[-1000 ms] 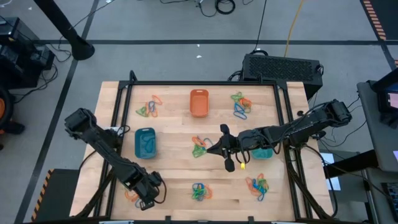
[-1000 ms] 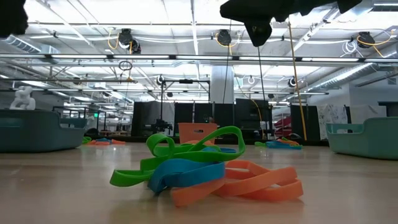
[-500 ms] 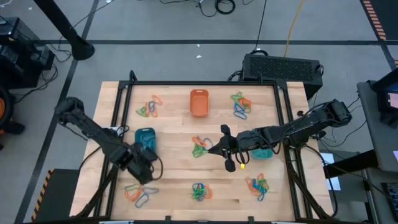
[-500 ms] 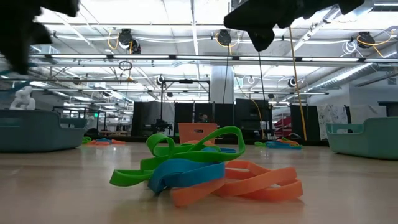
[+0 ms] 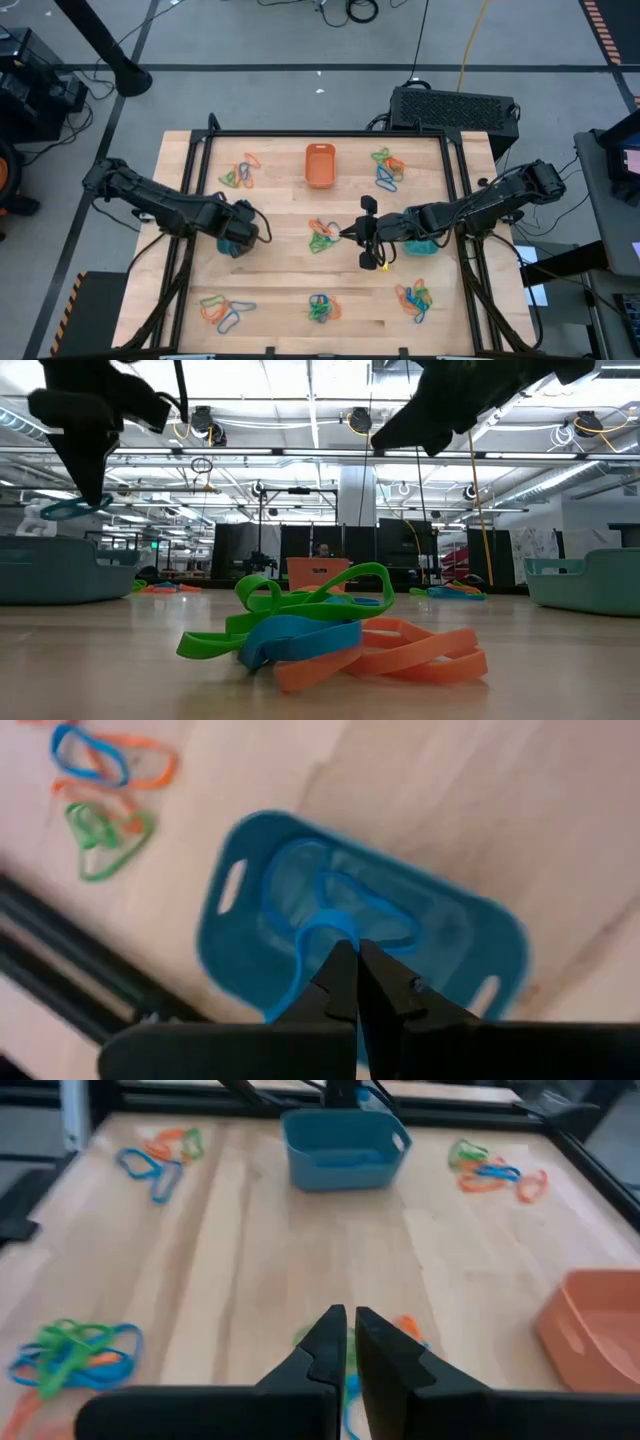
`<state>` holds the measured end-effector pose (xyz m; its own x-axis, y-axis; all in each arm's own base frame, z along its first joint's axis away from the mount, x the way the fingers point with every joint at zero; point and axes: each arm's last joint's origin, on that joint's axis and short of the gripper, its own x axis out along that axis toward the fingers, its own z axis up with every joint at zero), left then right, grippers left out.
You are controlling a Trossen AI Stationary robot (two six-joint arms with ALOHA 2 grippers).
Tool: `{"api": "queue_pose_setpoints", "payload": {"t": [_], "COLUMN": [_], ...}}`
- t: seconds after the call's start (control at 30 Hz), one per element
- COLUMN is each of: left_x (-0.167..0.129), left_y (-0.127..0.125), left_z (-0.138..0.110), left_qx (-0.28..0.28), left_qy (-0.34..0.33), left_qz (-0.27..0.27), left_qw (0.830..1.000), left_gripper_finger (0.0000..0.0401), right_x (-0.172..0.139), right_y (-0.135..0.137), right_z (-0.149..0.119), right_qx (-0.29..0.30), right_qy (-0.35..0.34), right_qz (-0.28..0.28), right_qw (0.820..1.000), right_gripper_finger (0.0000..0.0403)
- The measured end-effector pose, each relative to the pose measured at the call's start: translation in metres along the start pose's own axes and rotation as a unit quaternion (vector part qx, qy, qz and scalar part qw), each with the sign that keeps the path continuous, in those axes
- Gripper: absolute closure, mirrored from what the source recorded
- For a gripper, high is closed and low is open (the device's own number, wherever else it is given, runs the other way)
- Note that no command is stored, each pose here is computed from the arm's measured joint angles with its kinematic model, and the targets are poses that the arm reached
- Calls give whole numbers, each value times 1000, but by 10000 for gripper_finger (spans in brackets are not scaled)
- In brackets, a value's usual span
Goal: Sort rubber bands into baskets
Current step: Put the blue rubber band into the blue bin
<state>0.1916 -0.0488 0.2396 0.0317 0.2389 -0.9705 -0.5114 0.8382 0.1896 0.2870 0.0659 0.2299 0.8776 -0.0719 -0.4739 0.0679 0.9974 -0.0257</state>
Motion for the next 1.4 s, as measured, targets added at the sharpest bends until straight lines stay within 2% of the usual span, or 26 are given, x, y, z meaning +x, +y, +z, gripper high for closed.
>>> {"api": "queue_pose_setpoints", "payload": {"t": [0.33,0.5,0.73,0.97,1.07,1.2,1.3,1.4], "left_x": [31,31,31,30,23,5,-8,-15], "left_y": [7,6,6,9,8,4,-6,-17], "left_z": [4,7,7,5,5,5,12,22], "left_qx": [-19,-23,-24,-12,5,24,50,101], "left_qy": [27,-1,6,4,-47,-182,-294,-399], "left_qz": [-24,-19,-24,-16,-18,-14,-39,-89], "left_qw": [999,1000,999,1000,999,983,954,907], "left_gripper_finger": [398,363,306,288,288,287,287,287], "right_x": [2,2,2,2,2,2,1,-2], "right_y": [-7,-8,-8,-8,-8,-6,-2,1], "right_z": [-4,-4,-4,-4,-5,-7,-10,-18], "right_qx": [1,0,-3,-3,13,58,102,150], "right_qy": [23,25,27,27,29,44,76,142], "right_qz": [-12,-12,-11,-11,-9,24,88,146], "right_qw": [1000,1000,1000,1000,999,997,988,968], "right_gripper_finger": [385,385,385,385,385,385,385,385]}}
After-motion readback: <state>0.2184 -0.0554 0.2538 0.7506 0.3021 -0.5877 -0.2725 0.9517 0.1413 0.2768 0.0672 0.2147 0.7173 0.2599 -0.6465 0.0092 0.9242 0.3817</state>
